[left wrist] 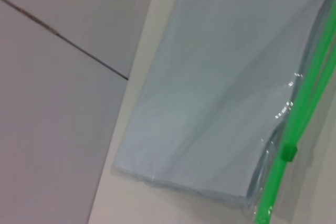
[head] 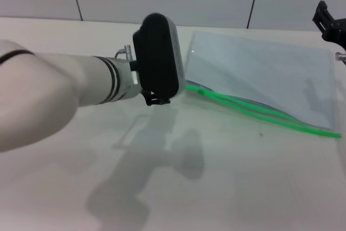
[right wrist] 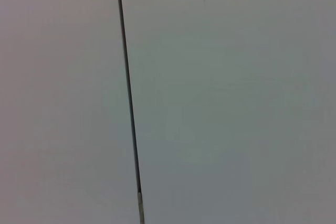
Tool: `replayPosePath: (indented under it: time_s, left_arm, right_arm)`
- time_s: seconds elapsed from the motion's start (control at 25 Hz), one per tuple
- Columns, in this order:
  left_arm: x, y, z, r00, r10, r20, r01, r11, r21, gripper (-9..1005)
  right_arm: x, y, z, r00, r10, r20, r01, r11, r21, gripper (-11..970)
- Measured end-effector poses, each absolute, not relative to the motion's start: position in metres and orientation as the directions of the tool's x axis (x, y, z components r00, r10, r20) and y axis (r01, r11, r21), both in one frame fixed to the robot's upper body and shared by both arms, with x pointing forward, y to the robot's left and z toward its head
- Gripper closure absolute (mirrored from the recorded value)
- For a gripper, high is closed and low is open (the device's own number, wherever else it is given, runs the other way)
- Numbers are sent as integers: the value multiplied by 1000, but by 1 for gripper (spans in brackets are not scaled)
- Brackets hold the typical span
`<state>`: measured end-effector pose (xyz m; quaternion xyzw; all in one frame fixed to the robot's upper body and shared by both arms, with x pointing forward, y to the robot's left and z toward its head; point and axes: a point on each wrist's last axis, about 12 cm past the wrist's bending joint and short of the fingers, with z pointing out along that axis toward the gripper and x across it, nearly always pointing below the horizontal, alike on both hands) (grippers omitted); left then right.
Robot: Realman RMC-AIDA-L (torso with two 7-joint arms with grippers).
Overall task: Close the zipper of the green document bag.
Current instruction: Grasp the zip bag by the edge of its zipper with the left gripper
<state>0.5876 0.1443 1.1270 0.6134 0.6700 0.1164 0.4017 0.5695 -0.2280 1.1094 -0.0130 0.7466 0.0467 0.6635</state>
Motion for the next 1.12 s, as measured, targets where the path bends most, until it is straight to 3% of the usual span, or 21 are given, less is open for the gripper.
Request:
replayPosePath:
  time_s: [0.52, 1.12]
  left_arm:
    - [592, 130, 1108, 210, 907, -366, 671, 138, 728, 249]
    - [600, 116, 1094, 276, 881, -384, 646, 126, 753, 251]
  right_arm:
    - [570, -224, 1107, -128, 38, -991, -92, 994, 50, 256]
    - [572, -221, 1109, -124, 39, -992, -102, 993, 52, 264]
